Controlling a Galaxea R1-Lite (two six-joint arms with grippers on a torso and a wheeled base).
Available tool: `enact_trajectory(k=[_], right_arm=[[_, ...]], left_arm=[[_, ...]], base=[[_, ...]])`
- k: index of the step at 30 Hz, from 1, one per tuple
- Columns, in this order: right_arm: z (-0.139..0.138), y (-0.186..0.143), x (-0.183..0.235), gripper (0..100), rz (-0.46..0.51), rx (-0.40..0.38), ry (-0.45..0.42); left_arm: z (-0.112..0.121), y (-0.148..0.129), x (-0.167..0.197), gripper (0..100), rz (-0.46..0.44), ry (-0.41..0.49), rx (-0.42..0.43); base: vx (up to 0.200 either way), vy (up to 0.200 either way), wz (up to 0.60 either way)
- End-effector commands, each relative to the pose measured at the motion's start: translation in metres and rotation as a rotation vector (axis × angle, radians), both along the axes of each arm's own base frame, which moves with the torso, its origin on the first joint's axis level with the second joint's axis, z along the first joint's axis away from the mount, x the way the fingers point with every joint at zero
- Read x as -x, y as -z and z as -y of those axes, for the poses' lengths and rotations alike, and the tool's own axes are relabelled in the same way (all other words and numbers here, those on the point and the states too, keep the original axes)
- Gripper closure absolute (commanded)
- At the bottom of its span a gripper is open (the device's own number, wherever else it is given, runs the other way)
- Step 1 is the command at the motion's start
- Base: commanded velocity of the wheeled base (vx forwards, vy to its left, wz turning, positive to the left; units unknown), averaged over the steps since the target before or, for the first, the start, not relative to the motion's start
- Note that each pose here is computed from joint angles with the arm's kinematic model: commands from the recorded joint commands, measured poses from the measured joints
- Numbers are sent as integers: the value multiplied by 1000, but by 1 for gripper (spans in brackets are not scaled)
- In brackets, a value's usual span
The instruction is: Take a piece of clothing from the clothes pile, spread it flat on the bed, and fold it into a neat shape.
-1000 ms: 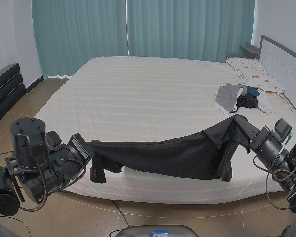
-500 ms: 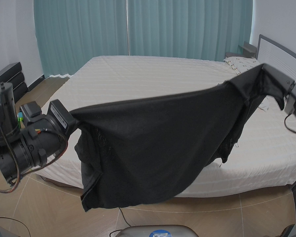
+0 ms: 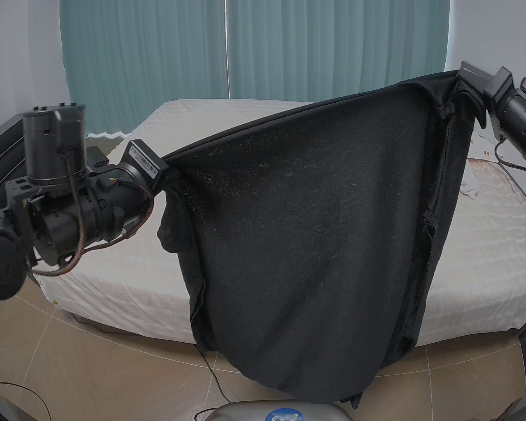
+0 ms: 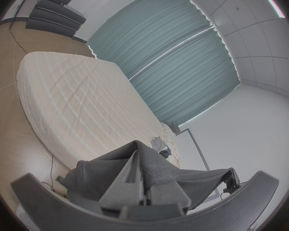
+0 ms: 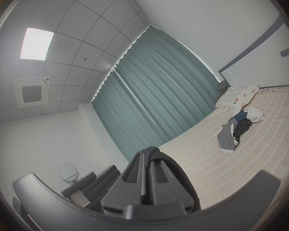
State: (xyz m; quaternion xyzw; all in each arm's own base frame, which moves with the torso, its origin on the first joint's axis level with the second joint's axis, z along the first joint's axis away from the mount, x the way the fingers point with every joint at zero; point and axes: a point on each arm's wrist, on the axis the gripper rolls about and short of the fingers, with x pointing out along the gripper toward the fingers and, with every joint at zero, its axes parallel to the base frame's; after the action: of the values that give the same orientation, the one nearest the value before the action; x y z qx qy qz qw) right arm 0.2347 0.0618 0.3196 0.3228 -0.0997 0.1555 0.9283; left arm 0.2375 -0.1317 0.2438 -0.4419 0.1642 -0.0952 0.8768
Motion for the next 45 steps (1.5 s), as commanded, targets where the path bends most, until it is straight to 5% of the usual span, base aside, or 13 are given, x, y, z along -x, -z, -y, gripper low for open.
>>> enact_trajectory(k=[1,20,28,45], right_arm=[[4,25,-62,100,-51,41,75],[2,75,-141,100,-62,109,161],[-5,143,-183,100,-115,148,211],[5,247,-253,100,-221,178,351]], left_arm=[[11,26,-50,100,-77,-23,-33],[33,73,-150,100,-126,-59,-50],[34,116,-181,100,-179,-97,-77],[39,175,-248,100,-146,-171,-63]], base=[[200,0,0],[200,0,0],[75,0,0],[0,0,0]])
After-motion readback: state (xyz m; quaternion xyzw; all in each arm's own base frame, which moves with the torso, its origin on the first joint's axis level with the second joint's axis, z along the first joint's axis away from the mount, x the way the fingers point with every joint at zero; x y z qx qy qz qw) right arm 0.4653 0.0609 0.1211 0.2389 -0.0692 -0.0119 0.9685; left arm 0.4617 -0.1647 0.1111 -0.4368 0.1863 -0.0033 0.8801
